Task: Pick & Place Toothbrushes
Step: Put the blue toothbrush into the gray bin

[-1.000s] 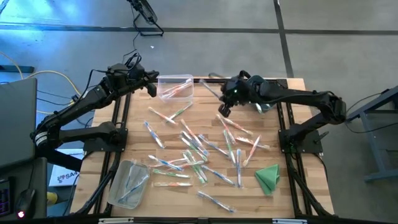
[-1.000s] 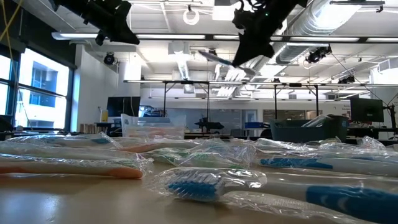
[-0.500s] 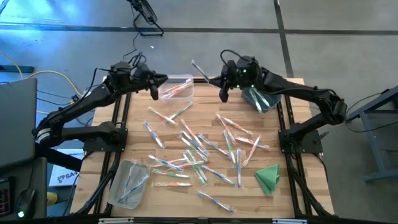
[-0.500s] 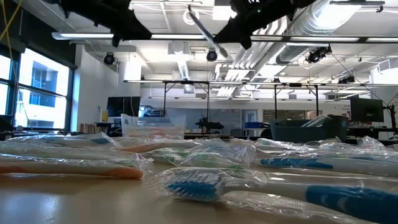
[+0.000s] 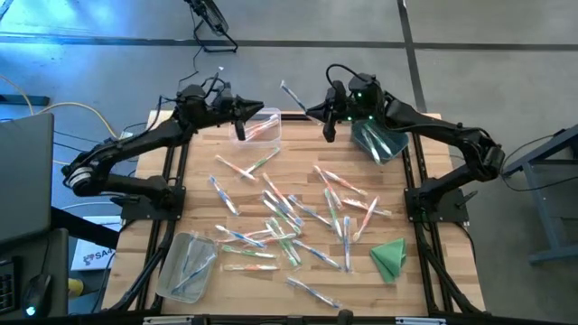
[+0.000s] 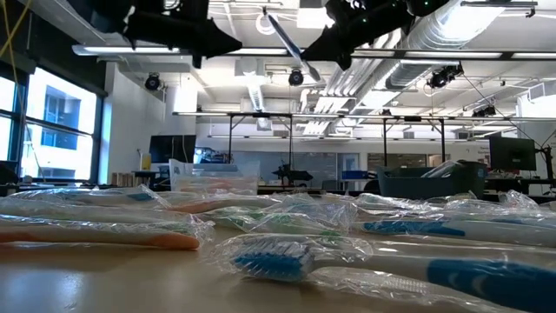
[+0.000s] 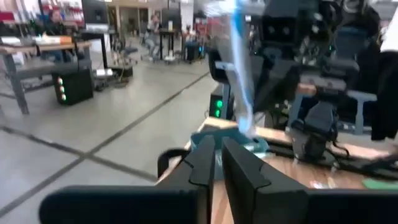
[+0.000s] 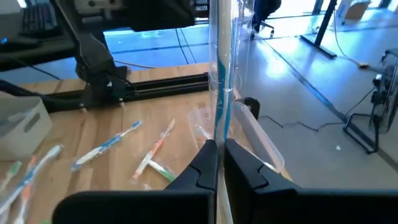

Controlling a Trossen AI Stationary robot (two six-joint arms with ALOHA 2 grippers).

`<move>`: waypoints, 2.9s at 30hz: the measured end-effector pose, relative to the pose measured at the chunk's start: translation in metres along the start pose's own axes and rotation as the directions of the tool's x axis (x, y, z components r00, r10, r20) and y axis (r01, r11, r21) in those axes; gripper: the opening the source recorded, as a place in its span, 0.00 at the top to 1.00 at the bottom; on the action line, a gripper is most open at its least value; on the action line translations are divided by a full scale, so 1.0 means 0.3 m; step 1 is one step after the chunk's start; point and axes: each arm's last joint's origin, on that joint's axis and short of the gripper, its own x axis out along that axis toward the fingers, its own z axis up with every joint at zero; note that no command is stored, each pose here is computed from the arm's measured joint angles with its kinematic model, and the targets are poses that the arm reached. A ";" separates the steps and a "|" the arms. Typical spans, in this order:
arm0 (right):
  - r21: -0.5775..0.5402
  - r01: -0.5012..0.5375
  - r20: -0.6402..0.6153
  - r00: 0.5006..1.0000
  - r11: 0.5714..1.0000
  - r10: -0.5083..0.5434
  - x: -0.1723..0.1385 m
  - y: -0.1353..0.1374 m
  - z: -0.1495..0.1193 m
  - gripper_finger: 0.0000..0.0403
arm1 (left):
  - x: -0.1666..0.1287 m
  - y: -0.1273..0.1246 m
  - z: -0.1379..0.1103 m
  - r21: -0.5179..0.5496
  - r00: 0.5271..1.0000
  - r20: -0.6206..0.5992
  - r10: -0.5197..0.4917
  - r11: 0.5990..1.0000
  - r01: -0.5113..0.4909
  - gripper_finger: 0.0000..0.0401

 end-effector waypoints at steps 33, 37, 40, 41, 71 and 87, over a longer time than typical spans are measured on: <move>-0.148 -0.003 0.156 0.987 0.989 0.027 0.142 0.009 -0.009 0.99 | 0.100 -0.013 -0.016 -0.081 0.978 0.206 -0.031 0.996 0.048 0.73; -0.145 0.003 0.150 0.988 0.989 0.019 0.150 0.001 -0.017 0.99 | 0.100 -0.015 -0.018 -0.099 0.978 0.200 -0.053 0.992 0.074 0.73; -0.144 -0.009 0.153 0.988 0.990 0.031 0.174 0.004 -0.028 0.99 | 0.100 -0.015 -0.018 -0.100 0.979 0.198 -0.055 0.992 0.076 0.73; -0.143 -0.011 0.147 0.989 0.990 0.033 0.180 0.002 -0.034 0.99 | 0.101 -0.016 -0.018 -0.102 0.978 0.198 -0.058 0.992 0.079 0.73; -0.101 -0.061 0.163 0.984 0.993 0.077 0.240 0.020 -0.063 0.99 | 0.114 -0.046 -0.029 -0.110 0.982 0.178 -0.069 0.990 0.089 0.94; -0.137 -0.047 0.164 0.984 0.989 0.069 0.239 0.020 -0.063 0.92 | 0.114 -0.046 -0.029 -0.116 0.982 0.179 -0.058 0.990 0.080 0.96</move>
